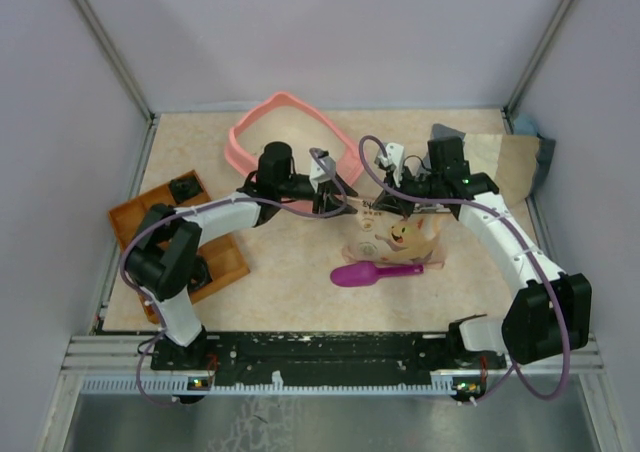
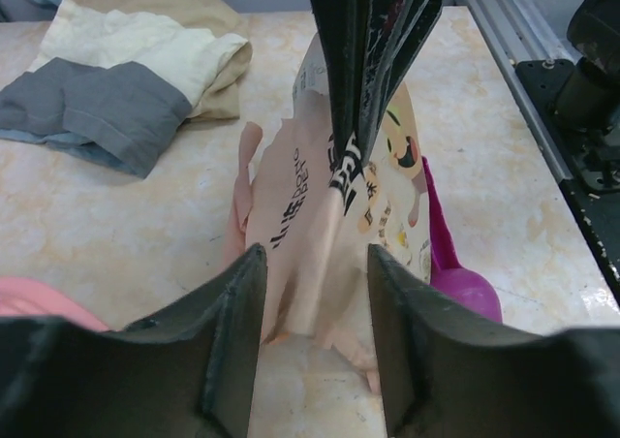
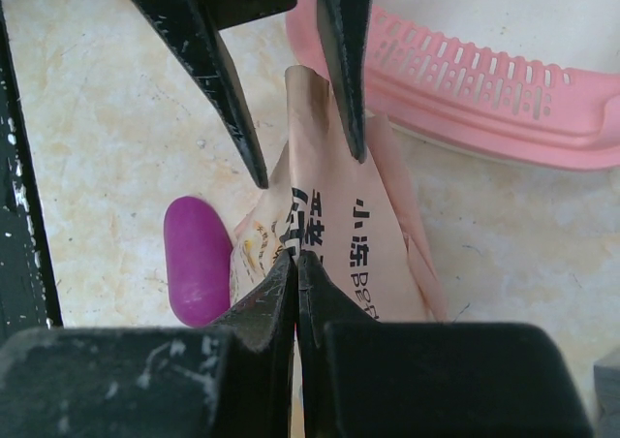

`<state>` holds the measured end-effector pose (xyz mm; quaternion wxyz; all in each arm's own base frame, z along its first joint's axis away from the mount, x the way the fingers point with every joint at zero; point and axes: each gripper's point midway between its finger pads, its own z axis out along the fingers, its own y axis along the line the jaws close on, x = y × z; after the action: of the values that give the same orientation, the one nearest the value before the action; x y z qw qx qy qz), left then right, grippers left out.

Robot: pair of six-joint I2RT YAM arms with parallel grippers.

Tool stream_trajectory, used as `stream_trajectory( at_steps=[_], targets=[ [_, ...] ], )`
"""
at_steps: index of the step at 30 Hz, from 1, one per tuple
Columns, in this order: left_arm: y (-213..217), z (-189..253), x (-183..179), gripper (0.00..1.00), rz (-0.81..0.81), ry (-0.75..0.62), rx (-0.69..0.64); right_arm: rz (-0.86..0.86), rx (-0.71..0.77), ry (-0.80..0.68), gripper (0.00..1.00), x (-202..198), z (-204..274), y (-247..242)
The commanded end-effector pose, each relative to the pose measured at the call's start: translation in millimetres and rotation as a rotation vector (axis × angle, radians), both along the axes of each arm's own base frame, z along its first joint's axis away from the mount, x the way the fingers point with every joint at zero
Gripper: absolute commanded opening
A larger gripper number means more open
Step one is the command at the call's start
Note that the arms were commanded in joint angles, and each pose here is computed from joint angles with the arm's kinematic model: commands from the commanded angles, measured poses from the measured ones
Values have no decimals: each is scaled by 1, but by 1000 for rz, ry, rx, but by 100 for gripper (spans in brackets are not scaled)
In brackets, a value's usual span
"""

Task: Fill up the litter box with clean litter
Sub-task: Remove the clamp from the cat litter bag.

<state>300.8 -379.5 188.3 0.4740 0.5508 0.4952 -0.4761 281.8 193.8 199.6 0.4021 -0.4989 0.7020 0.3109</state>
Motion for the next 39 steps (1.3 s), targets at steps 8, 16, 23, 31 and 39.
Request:
stream_trajectory(
  at_steps=[8, 16, 23, 31, 39],
  targets=[
    [-8, 28, -2, 0, -5, -124, -13, -175, 135, -61, 21, 16, 65, 5],
    [19, 50, -1, 0, 163, -211, 4, -285, 202, 48, 48, -6, 89, -1],
    [37, 58, -16, 0, 193, -252, 6, -216, 142, -181, 55, -21, 101, -15],
    [58, 86, -17, 0, 281, -371, 3, -54, 35, -310, 56, -34, 101, -18],
    [76, 92, -30, 0, 289, -475, 34, 67, 2, -358, 61, -49, 86, -16]
  ],
)
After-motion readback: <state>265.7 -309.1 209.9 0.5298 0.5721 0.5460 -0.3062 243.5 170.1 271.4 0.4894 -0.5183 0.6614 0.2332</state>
